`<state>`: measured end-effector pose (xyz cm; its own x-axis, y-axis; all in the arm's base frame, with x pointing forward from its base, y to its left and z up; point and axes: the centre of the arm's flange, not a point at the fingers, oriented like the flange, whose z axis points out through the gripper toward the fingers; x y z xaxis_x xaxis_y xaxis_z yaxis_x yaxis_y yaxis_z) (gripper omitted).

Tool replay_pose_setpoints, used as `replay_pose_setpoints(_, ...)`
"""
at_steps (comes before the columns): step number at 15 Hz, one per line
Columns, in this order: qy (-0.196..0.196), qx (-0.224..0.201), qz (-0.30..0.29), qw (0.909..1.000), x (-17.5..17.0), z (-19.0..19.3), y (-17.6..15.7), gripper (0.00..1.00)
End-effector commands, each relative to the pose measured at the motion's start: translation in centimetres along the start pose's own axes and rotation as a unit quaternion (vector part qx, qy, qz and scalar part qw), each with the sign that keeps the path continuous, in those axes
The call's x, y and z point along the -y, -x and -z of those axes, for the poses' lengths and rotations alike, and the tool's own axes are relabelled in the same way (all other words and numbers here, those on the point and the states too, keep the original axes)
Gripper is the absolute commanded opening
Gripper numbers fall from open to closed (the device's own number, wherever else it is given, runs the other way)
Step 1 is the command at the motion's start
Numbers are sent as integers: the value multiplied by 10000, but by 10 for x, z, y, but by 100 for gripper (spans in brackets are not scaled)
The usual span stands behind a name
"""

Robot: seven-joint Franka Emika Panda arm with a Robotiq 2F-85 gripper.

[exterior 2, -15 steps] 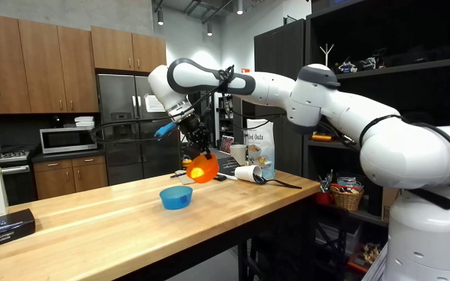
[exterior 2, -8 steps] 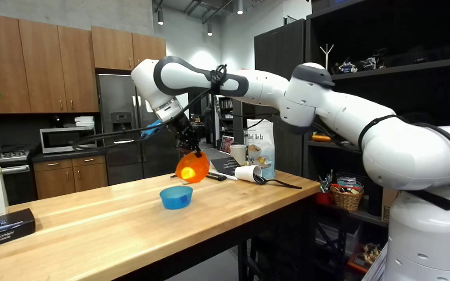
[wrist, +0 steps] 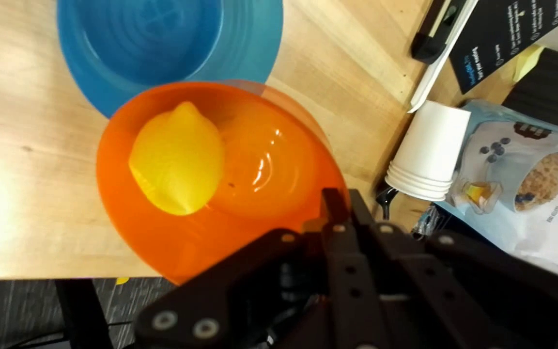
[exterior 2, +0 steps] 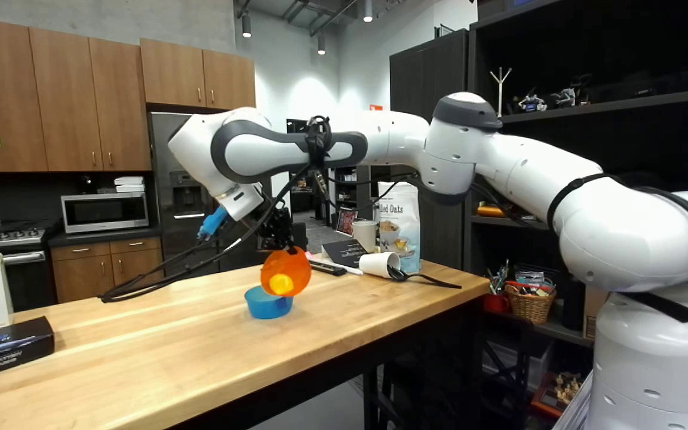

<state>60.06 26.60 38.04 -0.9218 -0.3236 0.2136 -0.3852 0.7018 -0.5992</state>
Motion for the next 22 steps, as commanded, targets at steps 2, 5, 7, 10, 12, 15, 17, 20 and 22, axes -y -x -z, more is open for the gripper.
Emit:
replay_pose_setpoints(2,-398,168,-74,9990,30,7,32,1)
replay_pose_setpoints(5,-602,335,-169,9975,33,11,33,1)
replay_pose_setpoints(7,-772,440,-252,9957,39,12,35,1)
replay_pose_setpoints(10,-989,592,-273,9930,38,14,37,1)
replay_pose_setpoints(12,-1178,651,-233,9906,33,18,41,1)
replay_pose_setpoints(15,-1557,698,-61,9853,23,24,45,1)
replay_pose_setpoints(17,-1162,634,-193,9910,-18,-8,15,4)
replay_pose_setpoints(20,-1176,636,-221,9908,-17,-9,17,4)
replay_pose_setpoints(22,-1166,637,-248,9908,-15,-8,18,4)
